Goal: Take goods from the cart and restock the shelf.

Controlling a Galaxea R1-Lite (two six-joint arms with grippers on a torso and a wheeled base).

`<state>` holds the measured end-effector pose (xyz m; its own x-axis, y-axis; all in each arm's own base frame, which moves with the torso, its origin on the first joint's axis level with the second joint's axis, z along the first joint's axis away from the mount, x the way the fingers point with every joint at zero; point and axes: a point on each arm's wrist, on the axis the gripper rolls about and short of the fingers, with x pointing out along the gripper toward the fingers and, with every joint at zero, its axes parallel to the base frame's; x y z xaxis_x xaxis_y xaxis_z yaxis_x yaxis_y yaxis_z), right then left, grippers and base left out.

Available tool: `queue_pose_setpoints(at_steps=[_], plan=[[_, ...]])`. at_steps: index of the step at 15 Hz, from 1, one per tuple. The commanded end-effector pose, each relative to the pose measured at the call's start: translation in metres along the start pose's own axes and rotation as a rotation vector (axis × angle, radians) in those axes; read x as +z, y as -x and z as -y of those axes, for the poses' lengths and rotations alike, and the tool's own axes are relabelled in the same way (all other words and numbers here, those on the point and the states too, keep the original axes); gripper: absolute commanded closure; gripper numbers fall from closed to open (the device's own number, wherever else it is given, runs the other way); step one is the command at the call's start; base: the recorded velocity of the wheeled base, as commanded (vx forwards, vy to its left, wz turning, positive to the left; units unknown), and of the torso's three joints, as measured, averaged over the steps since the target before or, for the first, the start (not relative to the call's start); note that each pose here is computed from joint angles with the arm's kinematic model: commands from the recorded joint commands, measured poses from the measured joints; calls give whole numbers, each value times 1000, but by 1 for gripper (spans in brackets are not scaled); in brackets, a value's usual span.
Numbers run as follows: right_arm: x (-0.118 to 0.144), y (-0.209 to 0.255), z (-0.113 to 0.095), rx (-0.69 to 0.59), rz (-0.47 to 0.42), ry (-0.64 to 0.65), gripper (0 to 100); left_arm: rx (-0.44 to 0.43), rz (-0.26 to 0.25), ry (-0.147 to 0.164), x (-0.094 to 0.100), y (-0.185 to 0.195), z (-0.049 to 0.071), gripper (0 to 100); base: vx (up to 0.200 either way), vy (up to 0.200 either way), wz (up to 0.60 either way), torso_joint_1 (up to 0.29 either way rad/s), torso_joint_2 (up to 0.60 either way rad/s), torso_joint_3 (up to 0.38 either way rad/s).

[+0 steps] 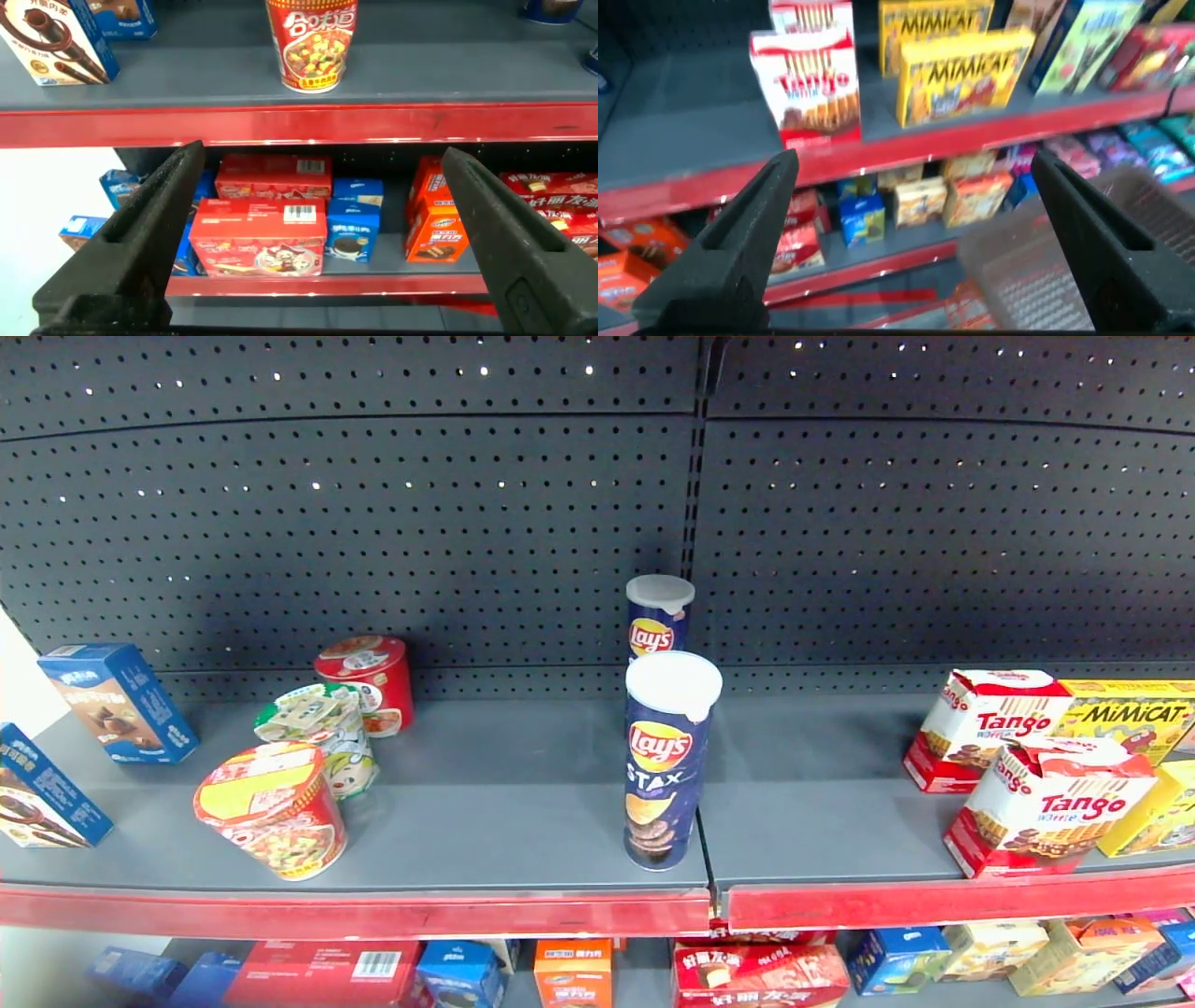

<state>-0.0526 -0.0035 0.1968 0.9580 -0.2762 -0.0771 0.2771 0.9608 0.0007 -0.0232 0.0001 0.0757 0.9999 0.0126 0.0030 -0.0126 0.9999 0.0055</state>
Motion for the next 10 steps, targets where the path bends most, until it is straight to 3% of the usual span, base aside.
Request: queue_pose_setpoints(at_steps=[1, 4, 10], plan=[[-24, 2, 1, 13, -3, -41, 0, 0, -3, -1, 0, 0, 0, 0, 0, 0, 0, 0, 0, 0], [-44, -3, 1, 128, -27, -35, 0, 1, -3, -1, 0, 0, 0, 0, 0, 0, 0, 0, 0, 0], [-64, -8, -3, 242, -29, -28, 0, 1, -3, -1, 0, 0, 0, 0, 0, 0, 0, 0, 0, 0]])
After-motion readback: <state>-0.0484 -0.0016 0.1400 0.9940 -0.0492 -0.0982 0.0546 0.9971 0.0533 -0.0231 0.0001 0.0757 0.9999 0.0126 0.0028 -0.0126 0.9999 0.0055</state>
